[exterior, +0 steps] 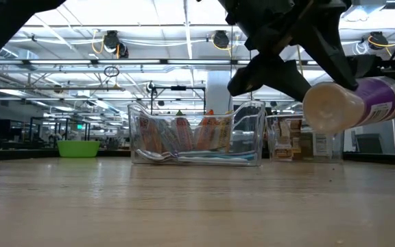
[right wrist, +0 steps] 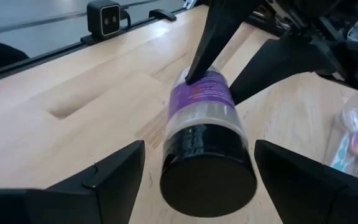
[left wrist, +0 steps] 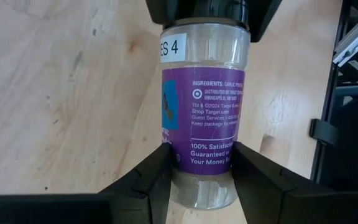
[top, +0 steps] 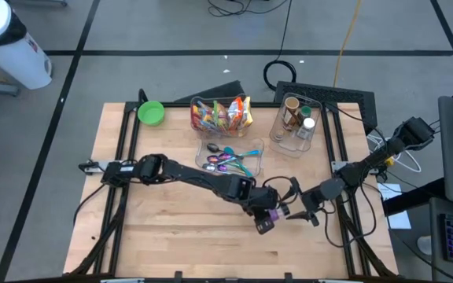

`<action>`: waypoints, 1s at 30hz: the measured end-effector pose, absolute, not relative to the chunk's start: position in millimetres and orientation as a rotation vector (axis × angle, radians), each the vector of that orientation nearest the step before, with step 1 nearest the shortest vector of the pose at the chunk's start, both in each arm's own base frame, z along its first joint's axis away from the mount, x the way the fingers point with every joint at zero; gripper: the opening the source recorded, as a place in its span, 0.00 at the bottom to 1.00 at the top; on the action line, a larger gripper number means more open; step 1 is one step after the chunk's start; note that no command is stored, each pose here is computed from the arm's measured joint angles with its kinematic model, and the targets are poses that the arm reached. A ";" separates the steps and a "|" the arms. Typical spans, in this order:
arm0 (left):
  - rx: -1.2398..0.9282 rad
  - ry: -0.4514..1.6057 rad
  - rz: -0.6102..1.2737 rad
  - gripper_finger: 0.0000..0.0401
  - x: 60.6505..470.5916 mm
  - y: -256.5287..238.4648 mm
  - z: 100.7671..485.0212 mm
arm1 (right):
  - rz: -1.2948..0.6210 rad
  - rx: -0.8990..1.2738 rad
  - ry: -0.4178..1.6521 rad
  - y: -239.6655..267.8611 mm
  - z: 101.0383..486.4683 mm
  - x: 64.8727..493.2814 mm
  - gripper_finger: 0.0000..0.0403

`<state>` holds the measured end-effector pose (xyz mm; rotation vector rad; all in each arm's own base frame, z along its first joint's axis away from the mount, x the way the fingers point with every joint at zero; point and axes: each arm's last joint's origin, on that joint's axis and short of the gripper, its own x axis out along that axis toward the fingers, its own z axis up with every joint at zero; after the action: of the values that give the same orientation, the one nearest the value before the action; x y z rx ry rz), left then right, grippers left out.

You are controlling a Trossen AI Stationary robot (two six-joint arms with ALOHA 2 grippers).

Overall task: Pick & Place Food Item
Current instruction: Put the purple seasoning bottle into the top right transparent bin

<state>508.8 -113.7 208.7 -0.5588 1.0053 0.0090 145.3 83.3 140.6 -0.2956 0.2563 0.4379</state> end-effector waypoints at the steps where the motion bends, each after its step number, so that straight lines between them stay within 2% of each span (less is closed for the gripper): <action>1: -0.560 1.005 0.010 0.38 508.9 -113.1 208.8 | 0.438 -0.299 0.267 83.1 139.6 145.0 0.73; 12: -0.558 1.005 0.010 0.38 508.9 -112.9 208.7 | 0.437 -0.306 0.282 82.8 138.1 144.6 0.71; 16: -0.558 1.005 0.010 0.38 508.9 -112.9 208.8 | 0.435 -0.307 0.287 82.7 137.7 144.5 0.65; 22: -0.558 1.007 0.013 0.38 508.7 -112.8 208.5 | 0.430 -0.315 0.309 82.0 135.7 144.0 0.48; 30: -0.584 1.013 0.002 0.38 509.2 -111.4 208.9 | 0.434 -0.308 0.304 82.3 136.3 144.2 0.48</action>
<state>509.2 -111.4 208.9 -0.5844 1.0126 0.0023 144.2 82.3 136.3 -0.3084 0.3036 0.4338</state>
